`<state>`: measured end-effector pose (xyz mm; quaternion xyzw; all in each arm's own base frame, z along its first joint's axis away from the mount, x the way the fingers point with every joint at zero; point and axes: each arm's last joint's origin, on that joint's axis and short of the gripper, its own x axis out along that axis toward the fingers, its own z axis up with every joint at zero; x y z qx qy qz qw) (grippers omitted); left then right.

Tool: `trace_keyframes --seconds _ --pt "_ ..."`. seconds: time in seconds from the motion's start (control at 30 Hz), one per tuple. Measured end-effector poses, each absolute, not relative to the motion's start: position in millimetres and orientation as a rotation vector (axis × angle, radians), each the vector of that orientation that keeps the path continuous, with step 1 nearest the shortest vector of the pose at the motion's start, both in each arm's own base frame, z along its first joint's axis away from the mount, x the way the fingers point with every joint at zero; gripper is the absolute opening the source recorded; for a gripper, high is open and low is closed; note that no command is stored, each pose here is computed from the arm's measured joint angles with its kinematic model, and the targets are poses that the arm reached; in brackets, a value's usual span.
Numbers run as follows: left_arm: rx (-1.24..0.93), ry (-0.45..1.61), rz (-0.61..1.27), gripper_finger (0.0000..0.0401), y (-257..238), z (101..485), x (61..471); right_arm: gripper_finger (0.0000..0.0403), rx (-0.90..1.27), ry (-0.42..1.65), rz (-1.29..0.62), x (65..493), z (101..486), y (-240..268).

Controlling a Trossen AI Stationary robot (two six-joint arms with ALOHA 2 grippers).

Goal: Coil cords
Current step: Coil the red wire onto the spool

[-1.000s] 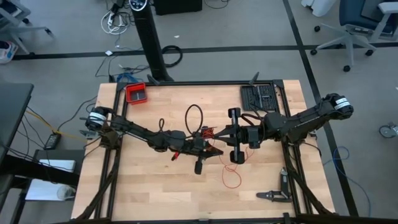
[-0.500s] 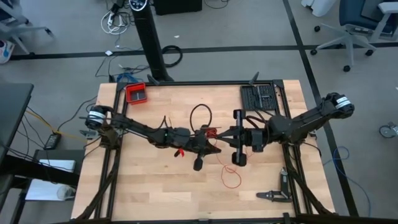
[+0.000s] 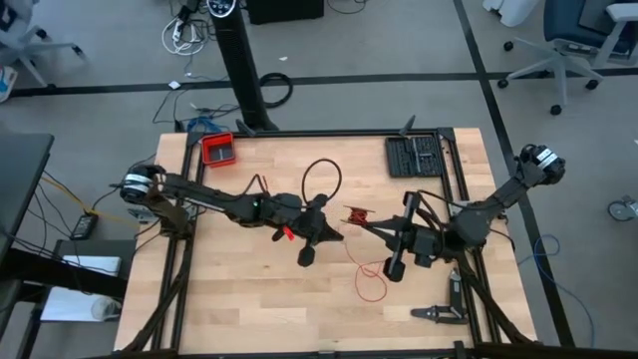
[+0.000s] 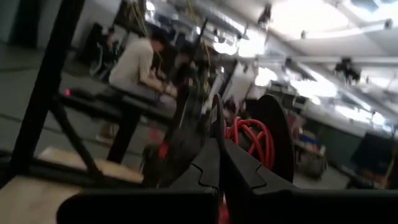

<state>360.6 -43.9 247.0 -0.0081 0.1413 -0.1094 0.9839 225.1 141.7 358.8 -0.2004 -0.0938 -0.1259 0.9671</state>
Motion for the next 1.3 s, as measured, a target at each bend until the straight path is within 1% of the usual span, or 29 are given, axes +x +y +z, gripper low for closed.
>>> trace_keyframes --seconds 0.2,0.4,0.53,0.73,1.0,1.17,1.3 --pt "0.021 0.366 -0.163 0.0001 -39.8 259.8 343.2 0.0003 -0.367 -0.067 -0.324 212.0 349.6 155.7" --pt "0.054 0.427 -0.073 0.0001 -35.4 268.7 328.8 0.0003 -0.304 0.002 -0.402 203.9 342.0 162.6" --pt "0.061 0.451 -0.053 0.0002 -34.0 273.7 321.2 0.0003 -0.271 0.057 -0.455 203.0 331.6 162.3" --pt "0.069 0.491 -0.035 0.0002 -32.1 280.4 308.9 0.0002 -0.176 0.153 -0.435 200.5 308.8 156.1" --pt "0.084 0.495 -0.026 0.0002 -31.3 285.1 303.1 0.0001 0.069 0.397 -0.365 200.6 277.4 135.8" --pt "0.125 0.486 -0.011 0.0002 -31.2 286.5 303.6 0.0001 0.195 0.541 -0.333 204.0 268.2 123.8" --pt "0.184 0.448 -0.010 0.0002 -36.0 290.1 304.7 0.0001 0.283 0.632 -0.273 210.1 265.5 115.6"
